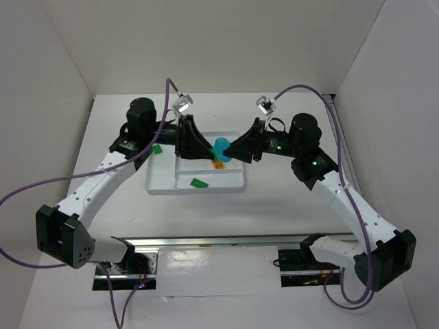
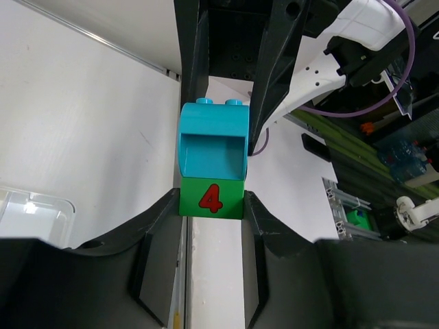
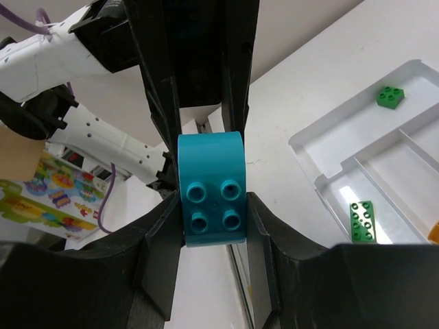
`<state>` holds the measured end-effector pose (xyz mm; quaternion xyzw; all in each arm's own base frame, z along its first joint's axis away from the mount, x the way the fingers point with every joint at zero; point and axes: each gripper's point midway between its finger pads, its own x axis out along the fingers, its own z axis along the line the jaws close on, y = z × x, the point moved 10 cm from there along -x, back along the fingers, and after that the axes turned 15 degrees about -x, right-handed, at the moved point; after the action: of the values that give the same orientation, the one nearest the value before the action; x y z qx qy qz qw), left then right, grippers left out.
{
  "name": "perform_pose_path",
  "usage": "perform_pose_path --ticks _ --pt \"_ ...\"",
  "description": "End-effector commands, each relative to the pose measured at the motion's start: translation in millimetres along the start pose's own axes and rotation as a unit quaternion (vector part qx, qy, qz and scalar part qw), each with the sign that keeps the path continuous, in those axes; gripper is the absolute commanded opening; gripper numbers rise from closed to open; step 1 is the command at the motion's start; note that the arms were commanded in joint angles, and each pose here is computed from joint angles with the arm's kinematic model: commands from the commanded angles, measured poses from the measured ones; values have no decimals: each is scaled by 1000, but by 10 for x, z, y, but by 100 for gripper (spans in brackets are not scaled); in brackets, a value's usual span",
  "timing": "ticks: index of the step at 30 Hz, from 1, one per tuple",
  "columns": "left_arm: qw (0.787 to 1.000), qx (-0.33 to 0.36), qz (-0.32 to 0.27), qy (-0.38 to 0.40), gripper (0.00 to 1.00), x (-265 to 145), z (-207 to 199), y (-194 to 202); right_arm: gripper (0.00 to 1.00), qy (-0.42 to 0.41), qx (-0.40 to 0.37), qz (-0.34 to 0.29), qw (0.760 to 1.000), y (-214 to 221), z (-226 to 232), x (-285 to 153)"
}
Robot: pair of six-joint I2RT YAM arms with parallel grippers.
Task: Sort the legos into containers by color
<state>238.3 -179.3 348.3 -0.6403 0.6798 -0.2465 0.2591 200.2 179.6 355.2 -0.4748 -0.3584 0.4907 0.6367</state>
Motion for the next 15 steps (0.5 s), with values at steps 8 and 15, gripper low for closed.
perform_pose_path --ticks 8,15 --pt "999 49 -6 6 0 -24 -146 -52 29 11 -14 -5 1000 -34 3 9" --pt "998 51 -21 -33 0 -36 -100 -44 28 20 -26 -15 999 -82 -1 -58"
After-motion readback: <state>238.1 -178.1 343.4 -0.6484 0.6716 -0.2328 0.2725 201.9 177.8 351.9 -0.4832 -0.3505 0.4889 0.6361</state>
